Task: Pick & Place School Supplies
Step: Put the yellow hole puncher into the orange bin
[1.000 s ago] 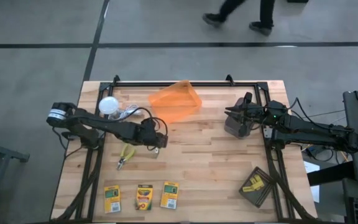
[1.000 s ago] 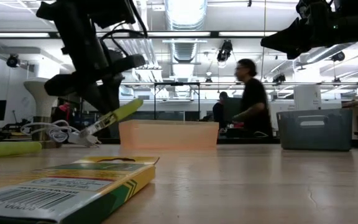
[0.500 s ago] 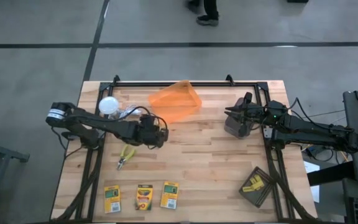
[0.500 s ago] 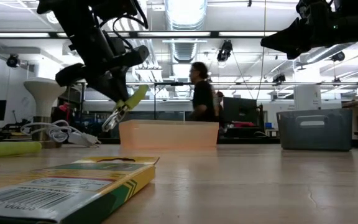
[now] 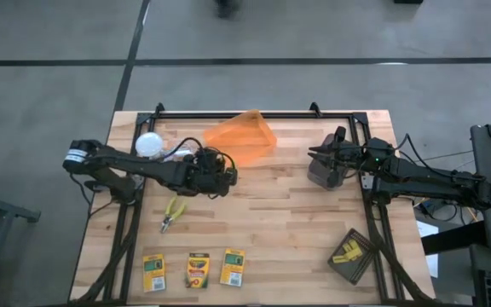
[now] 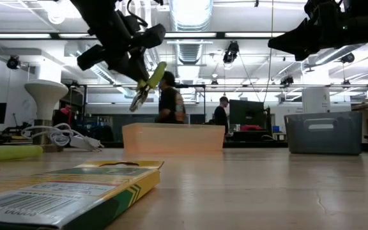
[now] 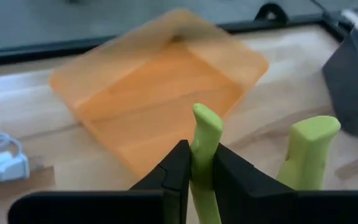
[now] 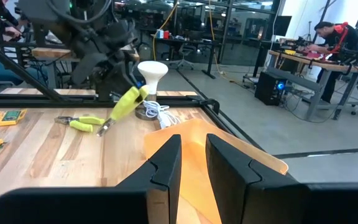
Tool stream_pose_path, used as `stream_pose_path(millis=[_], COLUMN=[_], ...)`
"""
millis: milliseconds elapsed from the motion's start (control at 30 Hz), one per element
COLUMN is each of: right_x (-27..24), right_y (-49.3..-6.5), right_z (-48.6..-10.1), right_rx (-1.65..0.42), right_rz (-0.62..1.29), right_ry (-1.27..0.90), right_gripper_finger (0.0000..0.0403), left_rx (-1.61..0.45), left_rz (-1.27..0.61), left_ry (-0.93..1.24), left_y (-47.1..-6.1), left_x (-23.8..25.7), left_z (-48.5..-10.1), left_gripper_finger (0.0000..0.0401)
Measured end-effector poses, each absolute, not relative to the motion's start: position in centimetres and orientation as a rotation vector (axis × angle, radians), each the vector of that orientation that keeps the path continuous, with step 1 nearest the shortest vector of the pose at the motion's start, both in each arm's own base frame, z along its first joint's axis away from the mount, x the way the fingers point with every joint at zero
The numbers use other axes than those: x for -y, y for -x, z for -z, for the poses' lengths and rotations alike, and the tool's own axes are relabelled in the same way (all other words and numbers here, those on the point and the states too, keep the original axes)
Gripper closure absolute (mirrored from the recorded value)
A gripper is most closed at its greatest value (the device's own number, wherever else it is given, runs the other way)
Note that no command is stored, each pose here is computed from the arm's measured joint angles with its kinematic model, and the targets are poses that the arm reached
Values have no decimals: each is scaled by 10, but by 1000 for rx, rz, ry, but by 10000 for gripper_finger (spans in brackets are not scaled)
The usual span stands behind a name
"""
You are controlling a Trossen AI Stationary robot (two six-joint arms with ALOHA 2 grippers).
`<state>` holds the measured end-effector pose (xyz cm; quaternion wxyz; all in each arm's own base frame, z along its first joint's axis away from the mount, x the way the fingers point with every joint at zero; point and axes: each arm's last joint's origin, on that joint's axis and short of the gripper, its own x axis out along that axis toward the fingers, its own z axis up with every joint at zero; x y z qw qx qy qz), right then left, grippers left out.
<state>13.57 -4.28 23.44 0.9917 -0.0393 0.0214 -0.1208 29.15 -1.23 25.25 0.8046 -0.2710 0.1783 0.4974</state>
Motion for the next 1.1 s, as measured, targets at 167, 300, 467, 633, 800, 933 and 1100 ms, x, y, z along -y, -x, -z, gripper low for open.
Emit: stream_pose_path(millis=[167, 300, 467, 633, 800, 933, 1100], right_x=[43, 43, 43, 43, 43, 43, 43], right_y=[-136, -136, -136, -136, -136, -136, -136], right_z=[-234, -234, -234, -234, -234, -234, -234], right_rx=[-43, -43, -43, -43, -43, -43, -43], right_rz=[242, 242, 242, 242, 243, 243, 243], right_ry=[79, 79, 79, 79, 79, 79, 79], right_gripper_finger=[335, 335, 335, 335, 335, 335, 335], left_rx=[-347, -357, -377, -358, -370, -380, -350], left_rz=[-1080, -1101, -1118, -1164, -1162, -1159, -1200], left_ry=[598, 624, 673, 692, 738, 786, 834], left_y=[-295, -295, -295, -295, -295, -291, -284], left_x=[6, -5, -21, -43, -72, -94, -122], left_z=[-261, -261, -259, -264, -275, -279, -279], left_gripper_finger=[348, 348, 348, 348, 348, 348, 348])
